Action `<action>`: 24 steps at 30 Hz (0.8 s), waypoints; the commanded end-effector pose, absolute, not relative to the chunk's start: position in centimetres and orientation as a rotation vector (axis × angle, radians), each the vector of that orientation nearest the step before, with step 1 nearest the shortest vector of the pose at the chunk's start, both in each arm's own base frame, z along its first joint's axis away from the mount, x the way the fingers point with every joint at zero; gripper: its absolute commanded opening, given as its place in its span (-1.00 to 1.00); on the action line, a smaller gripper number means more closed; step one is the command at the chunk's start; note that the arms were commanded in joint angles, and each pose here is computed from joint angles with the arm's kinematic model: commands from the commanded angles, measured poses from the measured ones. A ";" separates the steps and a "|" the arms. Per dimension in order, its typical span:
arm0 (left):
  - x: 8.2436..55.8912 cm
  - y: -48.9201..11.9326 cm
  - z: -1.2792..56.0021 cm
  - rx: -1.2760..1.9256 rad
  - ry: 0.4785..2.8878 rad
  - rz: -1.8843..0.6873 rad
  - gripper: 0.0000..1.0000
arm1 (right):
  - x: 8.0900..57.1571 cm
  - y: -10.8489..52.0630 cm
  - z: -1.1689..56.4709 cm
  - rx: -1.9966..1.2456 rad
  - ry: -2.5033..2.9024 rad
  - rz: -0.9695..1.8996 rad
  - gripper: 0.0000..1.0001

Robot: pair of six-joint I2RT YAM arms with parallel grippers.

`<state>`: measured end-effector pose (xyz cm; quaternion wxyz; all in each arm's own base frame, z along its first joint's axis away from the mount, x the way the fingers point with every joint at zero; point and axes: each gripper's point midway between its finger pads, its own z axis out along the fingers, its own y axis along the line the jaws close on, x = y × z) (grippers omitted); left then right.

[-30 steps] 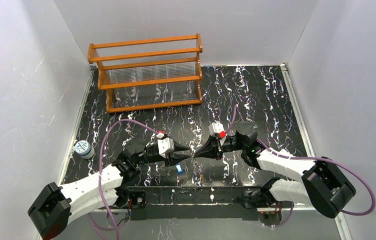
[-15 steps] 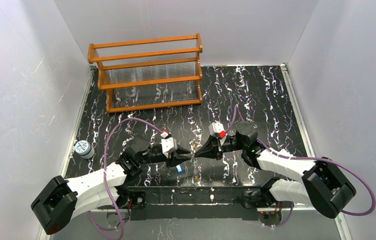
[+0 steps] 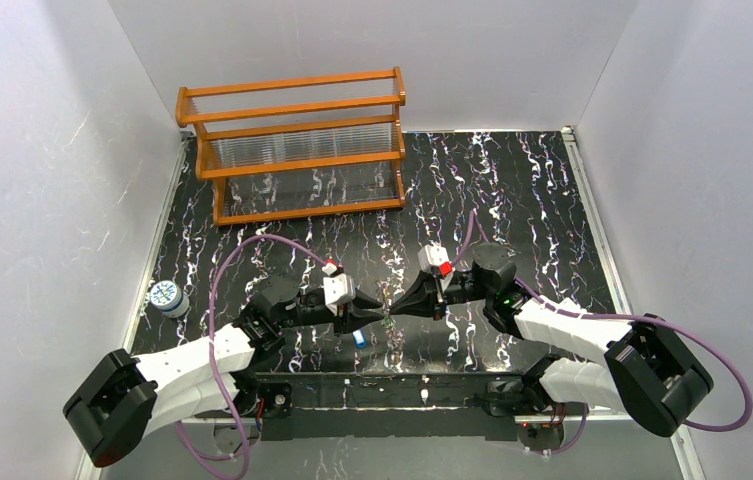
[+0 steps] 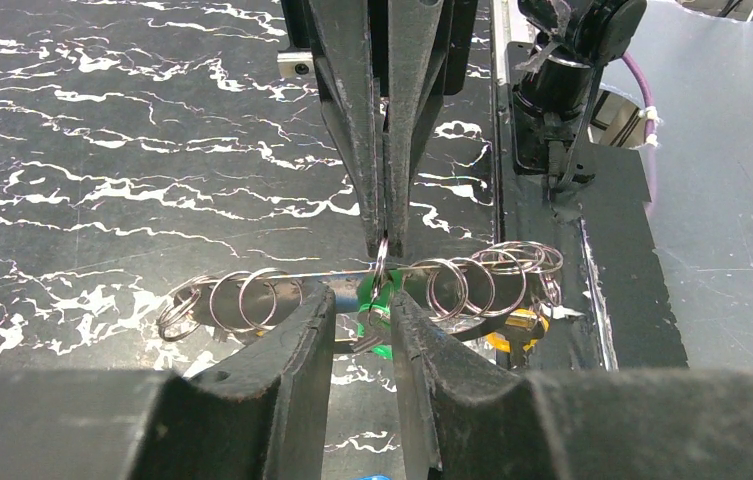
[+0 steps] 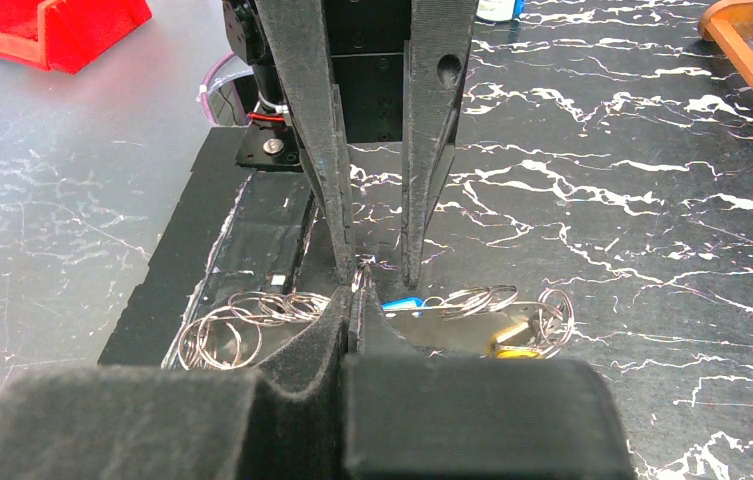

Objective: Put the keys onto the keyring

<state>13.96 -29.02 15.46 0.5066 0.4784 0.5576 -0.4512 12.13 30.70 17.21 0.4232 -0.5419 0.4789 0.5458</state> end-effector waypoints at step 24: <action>14.3 -30.2 17.3 1.150 1.304 -1.113 -1.00 | 13.0 31.2 19.4 -1.355 1.113 1.319 -0.97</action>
